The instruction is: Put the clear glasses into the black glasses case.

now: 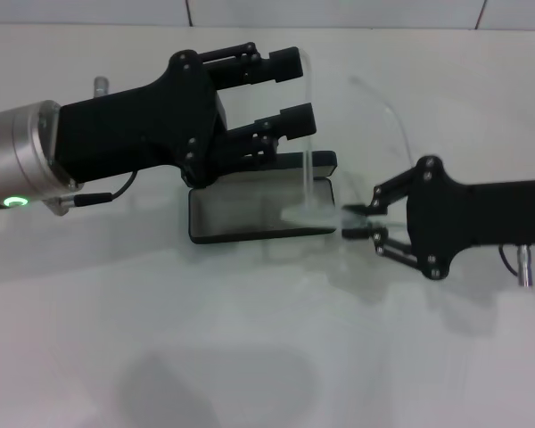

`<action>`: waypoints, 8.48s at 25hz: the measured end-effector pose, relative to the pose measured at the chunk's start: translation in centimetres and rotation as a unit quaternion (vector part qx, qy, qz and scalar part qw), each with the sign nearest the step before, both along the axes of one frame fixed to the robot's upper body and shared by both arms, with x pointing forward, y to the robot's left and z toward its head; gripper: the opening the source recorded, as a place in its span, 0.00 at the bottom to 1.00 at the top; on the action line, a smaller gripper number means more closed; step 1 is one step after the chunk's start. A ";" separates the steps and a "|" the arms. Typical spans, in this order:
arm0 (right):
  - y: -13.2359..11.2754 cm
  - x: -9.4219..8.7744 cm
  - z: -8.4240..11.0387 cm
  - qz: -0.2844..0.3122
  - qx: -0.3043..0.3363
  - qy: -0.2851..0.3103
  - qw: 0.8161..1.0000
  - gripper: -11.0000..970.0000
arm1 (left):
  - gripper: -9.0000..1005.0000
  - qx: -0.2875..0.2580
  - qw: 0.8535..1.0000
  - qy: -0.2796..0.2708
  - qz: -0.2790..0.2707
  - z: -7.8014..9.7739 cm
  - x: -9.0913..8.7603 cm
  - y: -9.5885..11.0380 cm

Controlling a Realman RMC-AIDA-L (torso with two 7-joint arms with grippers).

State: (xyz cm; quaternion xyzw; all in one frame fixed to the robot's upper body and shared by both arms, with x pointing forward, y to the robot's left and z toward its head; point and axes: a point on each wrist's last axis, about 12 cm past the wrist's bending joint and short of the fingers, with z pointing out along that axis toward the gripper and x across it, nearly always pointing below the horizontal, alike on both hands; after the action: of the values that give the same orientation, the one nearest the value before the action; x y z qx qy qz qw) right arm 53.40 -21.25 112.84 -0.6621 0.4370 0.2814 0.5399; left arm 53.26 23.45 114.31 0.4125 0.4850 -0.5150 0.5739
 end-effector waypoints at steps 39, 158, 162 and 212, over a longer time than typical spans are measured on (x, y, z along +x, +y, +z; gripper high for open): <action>1.2 -1.7 0.6 0.088 0.048 -0.110 0.989 0.14 | 0.56 0.074 0.992 0.058 -0.083 -1.4 0.5 -4.2; 11.8 -0.4 -6.5 -0.253 -0.159 -0.081 0.951 0.19 | 0.56 -0.005 0.938 -0.018 0.347 -3.9 2.1 5.9; 11.9 -0.2 -6.5 -0.260 -0.157 -0.084 0.949 0.19 | 0.56 -0.004 0.938 -0.020 0.347 -3.9 2.1 5.9; 9.1 0.0 -2.1 -0.116 -0.072 0.104 0.985 0.51 | 0.55 0.007 0.938 -0.009 0.346 -4.5 1.6 6.2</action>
State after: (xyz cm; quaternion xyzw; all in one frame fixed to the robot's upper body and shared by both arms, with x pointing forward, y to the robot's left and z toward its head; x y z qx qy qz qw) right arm 53.37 -12.18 110.70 -0.6112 0.5834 0.2523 0.4716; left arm 54.82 29.66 109.82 0.2276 0.5963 -0.2778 0.7179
